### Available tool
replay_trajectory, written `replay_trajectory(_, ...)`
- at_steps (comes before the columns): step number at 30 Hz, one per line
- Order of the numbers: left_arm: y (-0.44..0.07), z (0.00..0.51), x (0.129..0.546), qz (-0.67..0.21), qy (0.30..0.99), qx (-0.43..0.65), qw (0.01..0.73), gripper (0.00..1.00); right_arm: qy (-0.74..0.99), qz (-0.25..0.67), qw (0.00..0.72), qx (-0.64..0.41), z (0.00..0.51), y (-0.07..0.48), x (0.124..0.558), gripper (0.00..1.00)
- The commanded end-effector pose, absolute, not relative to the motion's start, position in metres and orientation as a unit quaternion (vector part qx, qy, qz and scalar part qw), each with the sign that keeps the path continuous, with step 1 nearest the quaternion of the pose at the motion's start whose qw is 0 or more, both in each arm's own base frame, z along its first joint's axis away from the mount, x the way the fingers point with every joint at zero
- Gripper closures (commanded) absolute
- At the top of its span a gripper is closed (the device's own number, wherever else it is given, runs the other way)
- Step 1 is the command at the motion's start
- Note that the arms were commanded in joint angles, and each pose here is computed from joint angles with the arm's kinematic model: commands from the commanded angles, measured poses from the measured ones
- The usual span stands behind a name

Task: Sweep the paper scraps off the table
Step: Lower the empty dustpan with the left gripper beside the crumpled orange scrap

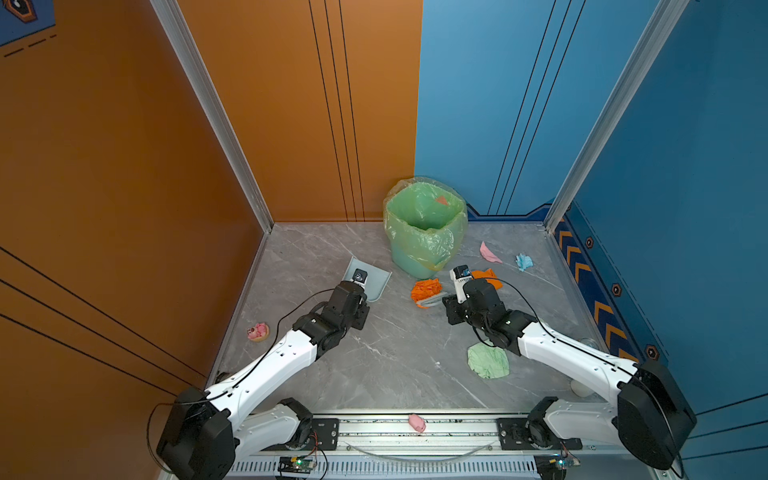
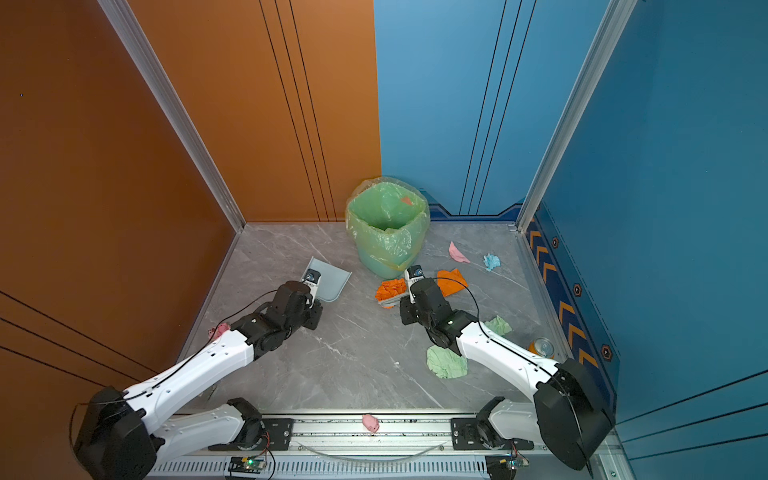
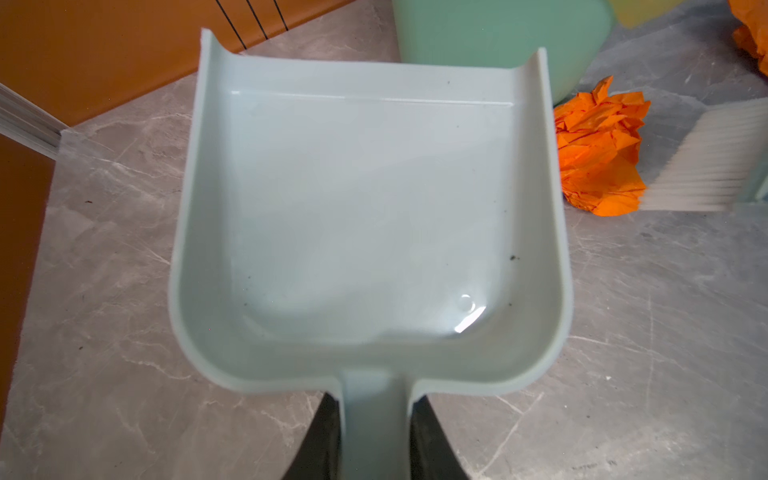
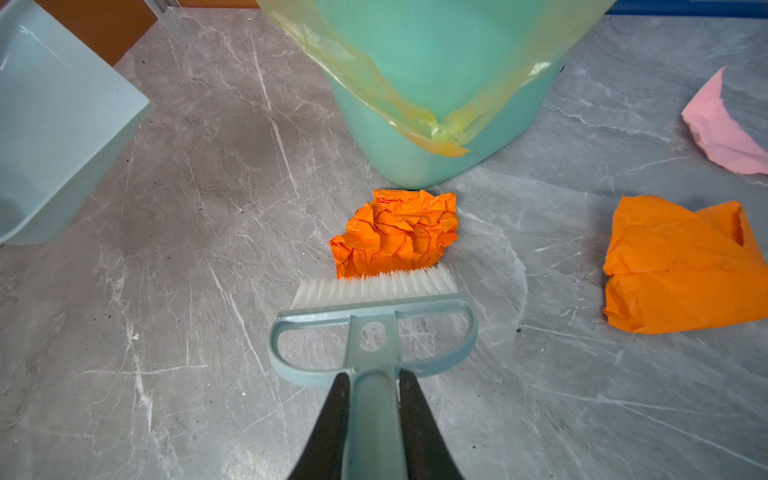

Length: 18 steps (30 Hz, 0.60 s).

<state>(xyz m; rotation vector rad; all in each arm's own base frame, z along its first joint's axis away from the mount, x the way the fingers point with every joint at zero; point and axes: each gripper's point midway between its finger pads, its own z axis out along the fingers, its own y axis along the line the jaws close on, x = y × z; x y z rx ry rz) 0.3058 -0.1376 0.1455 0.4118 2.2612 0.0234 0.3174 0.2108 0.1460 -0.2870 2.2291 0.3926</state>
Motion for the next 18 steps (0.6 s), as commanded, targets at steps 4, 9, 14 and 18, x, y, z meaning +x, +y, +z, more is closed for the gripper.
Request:
replay_trajectory(4,-0.151,0.105,0.288,-0.026,0.919,0.174,0.353,1.0,0.886,0.149,0.429,-0.094,0.146,0.211,0.327,1.0)
replay_trajectory(9,-0.162,0.084,0.288,-0.043,0.928,0.178,0.324,1.0,0.889,0.141,0.425,-0.098,0.145,0.214,0.331,1.0)
replay_trajectory(14,-0.171,0.063,0.286,-0.044,0.936,0.194,0.291,1.0,0.888,0.129,0.432,-0.089,0.145,0.21,0.335,1.0)
replay_trajectory(18,-0.181,0.052,0.281,-0.055,0.937,0.215,0.269,1.0,0.891,0.124,0.429,-0.086,0.141,0.21,0.338,1.0)
